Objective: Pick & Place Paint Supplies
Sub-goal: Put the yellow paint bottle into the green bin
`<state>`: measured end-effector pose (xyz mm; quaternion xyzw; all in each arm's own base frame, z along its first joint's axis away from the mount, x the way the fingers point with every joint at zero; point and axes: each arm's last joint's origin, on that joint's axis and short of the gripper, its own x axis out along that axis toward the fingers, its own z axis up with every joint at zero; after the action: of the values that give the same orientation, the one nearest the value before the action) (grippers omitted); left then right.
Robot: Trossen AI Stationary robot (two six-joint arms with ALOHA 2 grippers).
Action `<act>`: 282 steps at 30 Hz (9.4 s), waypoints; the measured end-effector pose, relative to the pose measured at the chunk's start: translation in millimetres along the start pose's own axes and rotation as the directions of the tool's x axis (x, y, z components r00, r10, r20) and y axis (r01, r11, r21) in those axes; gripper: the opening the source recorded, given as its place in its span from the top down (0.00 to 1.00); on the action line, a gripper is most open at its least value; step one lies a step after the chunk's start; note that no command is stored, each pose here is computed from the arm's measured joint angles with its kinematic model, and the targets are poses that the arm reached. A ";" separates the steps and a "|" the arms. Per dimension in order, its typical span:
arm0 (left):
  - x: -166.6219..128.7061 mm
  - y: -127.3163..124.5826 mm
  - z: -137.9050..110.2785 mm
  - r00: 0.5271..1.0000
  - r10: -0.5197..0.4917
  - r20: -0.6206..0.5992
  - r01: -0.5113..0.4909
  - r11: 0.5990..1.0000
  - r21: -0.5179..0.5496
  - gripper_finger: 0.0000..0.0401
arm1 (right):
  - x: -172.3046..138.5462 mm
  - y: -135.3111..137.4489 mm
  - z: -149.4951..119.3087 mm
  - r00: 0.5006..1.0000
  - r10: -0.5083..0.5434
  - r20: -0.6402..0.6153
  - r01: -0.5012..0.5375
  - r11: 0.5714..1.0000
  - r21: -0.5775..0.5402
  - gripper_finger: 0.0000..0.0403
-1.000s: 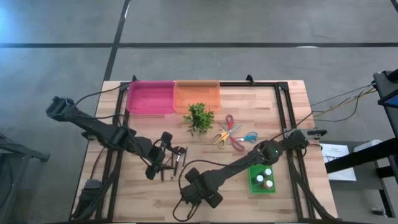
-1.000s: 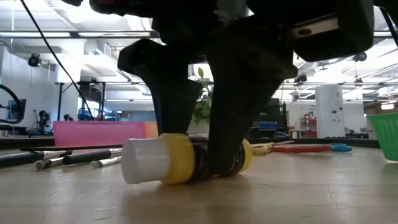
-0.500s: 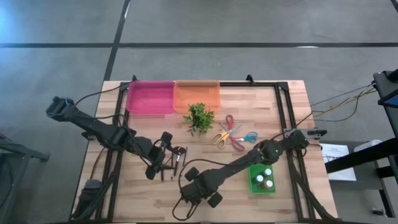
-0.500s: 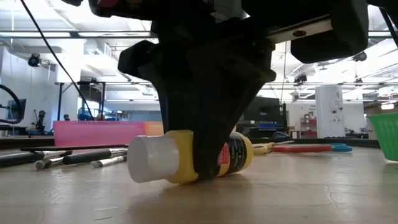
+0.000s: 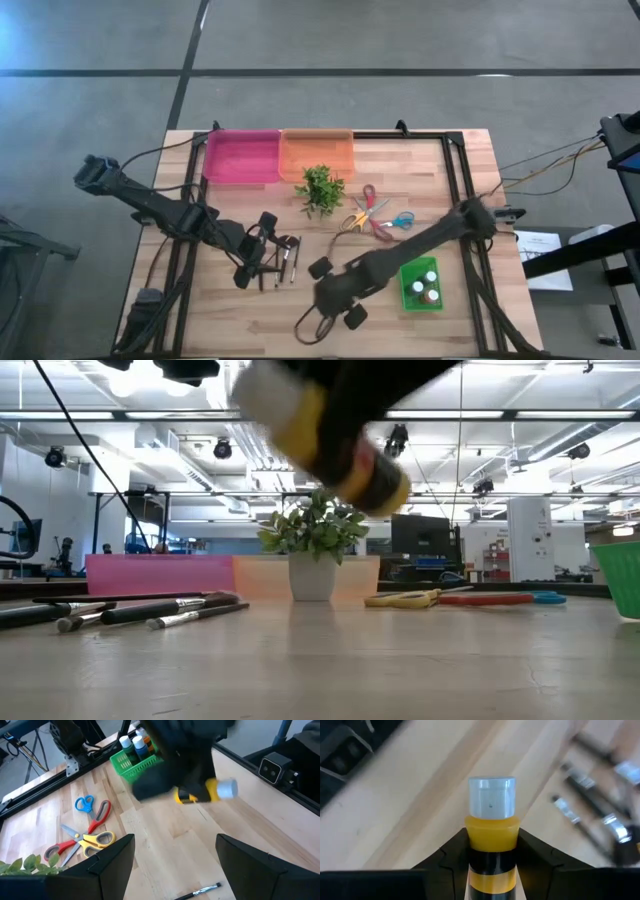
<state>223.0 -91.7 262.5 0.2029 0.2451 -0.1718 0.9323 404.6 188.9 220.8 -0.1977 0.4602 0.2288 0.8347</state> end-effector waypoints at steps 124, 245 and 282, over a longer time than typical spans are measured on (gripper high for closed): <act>19.0 -4.1 -6.8 0.995 0.029 0.098 -0.033 0.999 0.033 0.29 | 93.4 -42.7 -188.4 0.521 -0.014 0.854 -0.198 0.971 0.137 0.68; 159.7 28.4 -18.8 0.971 -0.224 -0.081 0.222 0.974 -0.036 0.99 | 68.9 -41.9 -188.6 0.499 -0.023 0.866 -0.239 0.957 0.163 0.30; 49.3 33.4 32.3 0.998 -0.056 -0.042 0.061 0.988 0.144 0.75 | 3.6 -40.4 -170.4 0.686 -0.085 0.722 -0.093 0.975 0.203 0.30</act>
<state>290.0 -88.8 272.1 0.2661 0.2555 -0.2126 0.9048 313.6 64.5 137.6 0.0052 0.1150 0.2369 0.9647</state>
